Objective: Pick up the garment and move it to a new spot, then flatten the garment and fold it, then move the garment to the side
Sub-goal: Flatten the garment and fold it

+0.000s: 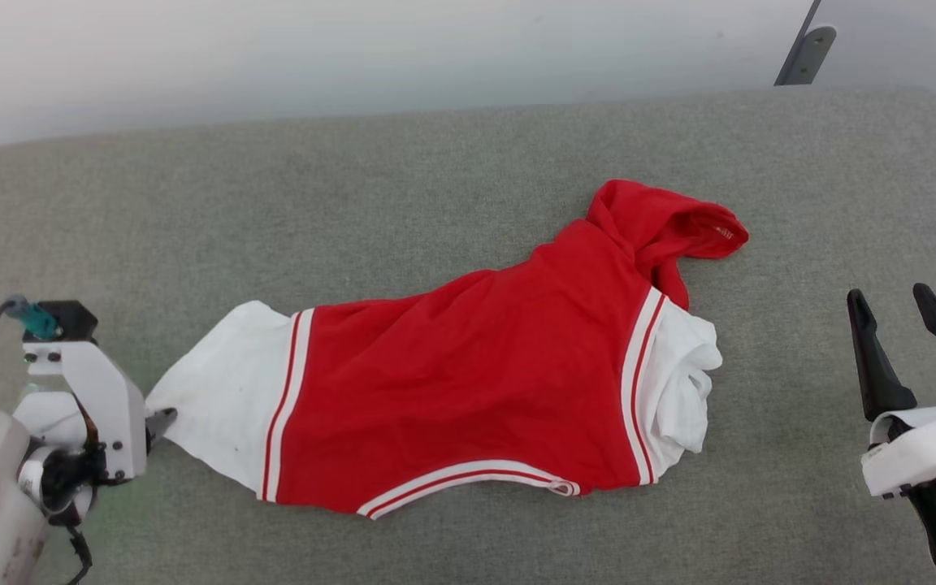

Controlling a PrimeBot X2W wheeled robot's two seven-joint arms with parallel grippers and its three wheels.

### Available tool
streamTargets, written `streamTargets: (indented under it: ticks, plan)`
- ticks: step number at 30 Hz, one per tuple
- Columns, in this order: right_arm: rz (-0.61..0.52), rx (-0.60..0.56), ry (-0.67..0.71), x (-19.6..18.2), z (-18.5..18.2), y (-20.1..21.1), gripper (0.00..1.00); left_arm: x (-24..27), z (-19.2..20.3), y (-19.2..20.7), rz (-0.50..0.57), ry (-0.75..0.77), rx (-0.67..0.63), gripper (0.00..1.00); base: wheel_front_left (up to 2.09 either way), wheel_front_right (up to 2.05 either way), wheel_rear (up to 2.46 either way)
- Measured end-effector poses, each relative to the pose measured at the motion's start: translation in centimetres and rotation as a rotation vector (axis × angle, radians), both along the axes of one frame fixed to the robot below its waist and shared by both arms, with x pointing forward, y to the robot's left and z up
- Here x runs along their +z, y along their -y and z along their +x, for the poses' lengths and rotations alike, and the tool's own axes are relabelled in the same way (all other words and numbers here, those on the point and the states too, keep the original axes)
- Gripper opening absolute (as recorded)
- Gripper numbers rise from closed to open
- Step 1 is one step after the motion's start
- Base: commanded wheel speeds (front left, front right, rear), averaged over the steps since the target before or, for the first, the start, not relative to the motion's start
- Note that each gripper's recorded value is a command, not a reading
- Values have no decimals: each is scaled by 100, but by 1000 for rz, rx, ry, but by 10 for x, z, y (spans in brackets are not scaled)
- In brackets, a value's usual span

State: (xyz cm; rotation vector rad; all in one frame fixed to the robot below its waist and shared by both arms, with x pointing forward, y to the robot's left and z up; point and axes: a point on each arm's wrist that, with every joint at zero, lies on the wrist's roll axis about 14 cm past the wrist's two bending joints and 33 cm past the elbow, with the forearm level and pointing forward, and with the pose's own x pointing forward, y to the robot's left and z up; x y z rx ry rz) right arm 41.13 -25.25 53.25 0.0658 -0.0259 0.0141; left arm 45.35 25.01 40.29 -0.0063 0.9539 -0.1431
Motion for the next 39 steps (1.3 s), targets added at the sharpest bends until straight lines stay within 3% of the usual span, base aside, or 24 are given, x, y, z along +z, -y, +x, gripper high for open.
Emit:
streamTargets:
  ticks: [10, 11, 12, 21, 26, 39]
  plan:
    - [17, -12, -58, -9, -6, -2, 100, -16, 9, 6, -6, -49, 5, 100, 0, 0, 0]
    - [19, -10, -76, -13, -7, -3, 100, -17, 10, 5, -1, -59, 6, 94, 0, 0, 0]
    - [29, -2, -103, -18, -8, -5, 100, -19, 10, 7, -1, -65, 2, 0, 0, 0, 0]
    - [132, 129, -309, -51, -17, -48, 100, -22, 16, 17, -12, -64, -21, 0, 0, 0, 0]
    - [157, 142, -431, -75, -18, -54, 100, -22, 21, 19, -11, -52, -26, 0, 0, 0, 0]
    - [120, 217, -709, -135, 3, -82, 100, -24, 31, 22, -24, -28, -28, 0, 0, 0, 0]
